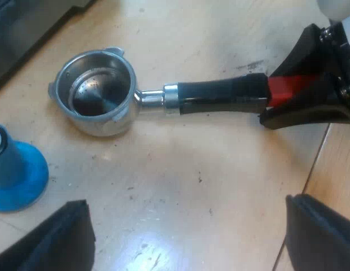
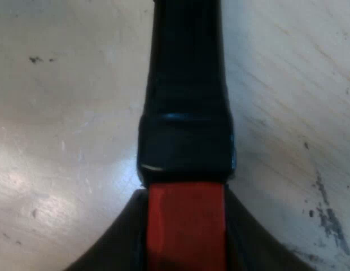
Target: Grind coffee beans and then tamp
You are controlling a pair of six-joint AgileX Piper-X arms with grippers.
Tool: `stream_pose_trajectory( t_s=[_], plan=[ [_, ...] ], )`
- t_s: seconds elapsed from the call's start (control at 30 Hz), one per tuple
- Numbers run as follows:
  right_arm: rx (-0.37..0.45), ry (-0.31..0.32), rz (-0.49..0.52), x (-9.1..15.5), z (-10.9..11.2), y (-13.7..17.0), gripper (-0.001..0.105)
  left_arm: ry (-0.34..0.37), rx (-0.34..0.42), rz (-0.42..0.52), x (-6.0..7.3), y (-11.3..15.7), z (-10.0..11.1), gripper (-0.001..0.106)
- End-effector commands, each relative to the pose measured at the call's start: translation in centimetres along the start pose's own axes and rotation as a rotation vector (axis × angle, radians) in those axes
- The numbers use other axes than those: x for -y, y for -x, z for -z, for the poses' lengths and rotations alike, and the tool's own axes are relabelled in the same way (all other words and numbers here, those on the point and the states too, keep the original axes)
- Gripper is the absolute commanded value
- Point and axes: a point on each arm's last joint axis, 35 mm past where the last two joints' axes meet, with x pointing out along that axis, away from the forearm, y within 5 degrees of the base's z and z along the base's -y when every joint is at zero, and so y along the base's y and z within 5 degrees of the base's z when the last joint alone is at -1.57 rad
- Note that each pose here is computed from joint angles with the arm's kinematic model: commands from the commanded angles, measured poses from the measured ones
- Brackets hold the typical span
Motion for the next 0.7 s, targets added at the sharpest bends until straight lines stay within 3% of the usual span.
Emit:
stream_pose_trajectory(
  t_s=[0.03, 0.13, 0.33, 0.43, 0.7],
  plan=[
    [0.014, -0.004, 0.013, 0.11, -0.32, 0.18, 0.0, -0.002, 0.016, 0.021, 0.17, 0.05, -0.23, 0.072],
    [0.007, -0.001, 0.016, 0.14, -0.24, 0.18, 0.002, 0.001, 0.016, 0.02, 0.17, 0.05, -0.23, 0.072],
    [0.002, -0.001, 0.003, 0.09, -0.22, 0.18, 0.051, 0.002, 0.016, 0.02, 0.17, 0.05, -0.23, 0.072],
    [0.002, -0.001, 0.003, 0.09, -0.22, 0.18, 0.06, 0.006, 0.016, 0.02, 0.17, 0.05, -0.23, 0.072],
    [0.0, -0.001, -0.004, 0.07, -0.21, 0.18, 0.069, 0.006, 0.016, 0.02, 0.17, 0.05, -0.23, 0.072]
  ],
)
